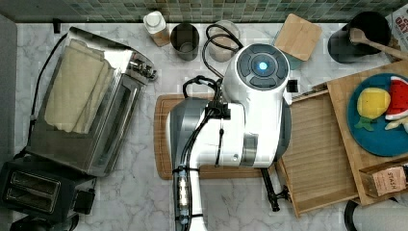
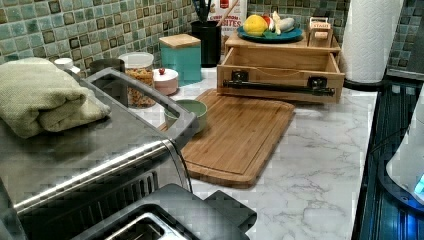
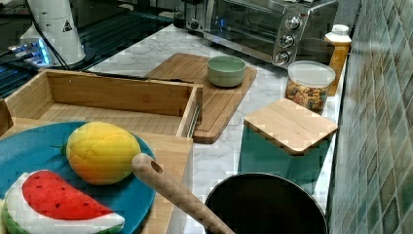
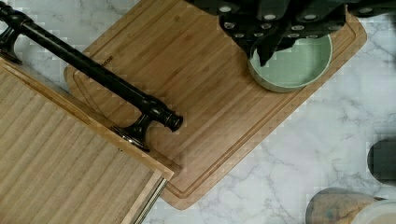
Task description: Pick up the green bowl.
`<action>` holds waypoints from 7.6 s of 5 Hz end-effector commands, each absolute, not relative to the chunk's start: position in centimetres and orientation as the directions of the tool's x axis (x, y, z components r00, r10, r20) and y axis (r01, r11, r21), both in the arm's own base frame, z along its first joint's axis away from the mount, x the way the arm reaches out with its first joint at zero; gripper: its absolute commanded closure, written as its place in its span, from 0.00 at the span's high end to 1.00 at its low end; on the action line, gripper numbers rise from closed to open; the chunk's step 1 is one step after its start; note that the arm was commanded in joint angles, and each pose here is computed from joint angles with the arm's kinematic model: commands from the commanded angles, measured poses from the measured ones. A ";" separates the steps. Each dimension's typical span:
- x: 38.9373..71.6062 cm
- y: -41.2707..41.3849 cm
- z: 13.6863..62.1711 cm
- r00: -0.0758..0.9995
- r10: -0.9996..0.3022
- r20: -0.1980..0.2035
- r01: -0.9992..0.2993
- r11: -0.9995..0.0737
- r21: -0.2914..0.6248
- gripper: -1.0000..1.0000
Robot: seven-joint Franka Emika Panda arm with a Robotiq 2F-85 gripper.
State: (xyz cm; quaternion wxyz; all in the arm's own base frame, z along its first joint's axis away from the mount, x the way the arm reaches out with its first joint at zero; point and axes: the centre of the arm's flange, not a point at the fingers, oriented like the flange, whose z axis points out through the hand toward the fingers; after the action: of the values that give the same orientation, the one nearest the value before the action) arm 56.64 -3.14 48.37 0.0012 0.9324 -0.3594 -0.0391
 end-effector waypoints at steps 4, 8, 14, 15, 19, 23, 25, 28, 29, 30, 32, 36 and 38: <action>54.1 0.7 44.3 0.592 -0.806 -0.018 -0.806 -0.591 -0.029 0.00; 53.6 6.5 41.8 0.459 -0.888 -0.003 -0.888 -0.459 -0.016 1.00; 52.1 6.6 30.3 0.432 -0.902 0.013 -0.901 -0.431 0.042 1.00; 51.3 5.6 29.5 0.450 -0.893 0.001 -0.893 -0.450 0.030 1.00; 50.4 3.8 25.3 0.498 -0.867 -0.007 -0.867 -0.497 -0.045 1.00; 49.9 4.8 26.0 0.439 -0.898 -0.009 -0.896 -0.437 -0.071 0.00; 48.7 4.6 28.2 0.513 -0.858 0.025 -0.849 -0.512 -0.132 0.00; 51.4 1.4 41.2 0.434 -0.900 0.022 -0.867 -0.425 -0.260 0.00; 52.8 0.2 44.7 0.316 -0.949 0.013 -0.928 -0.311 -0.205 0.00; 52.3 0.8 49.6 0.260 -0.961 0.093 -0.950 -0.272 -0.156 0.00; 52.2 -1.1 54.6 0.280 -0.948 0.153 -0.939 -0.303 -0.161 0.00; 52.3 -4.8 56.0 0.324 -0.938 0.123 -0.931 -0.339 -0.138 0.00; 52.3 -4.8 56.0 0.324 -0.938 0.123 -0.930 -0.339 -0.138 0.00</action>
State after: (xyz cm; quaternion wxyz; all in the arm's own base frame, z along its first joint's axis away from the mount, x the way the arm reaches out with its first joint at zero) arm 51.85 -5.51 49.42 0.0118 0.7982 -0.6016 0.0288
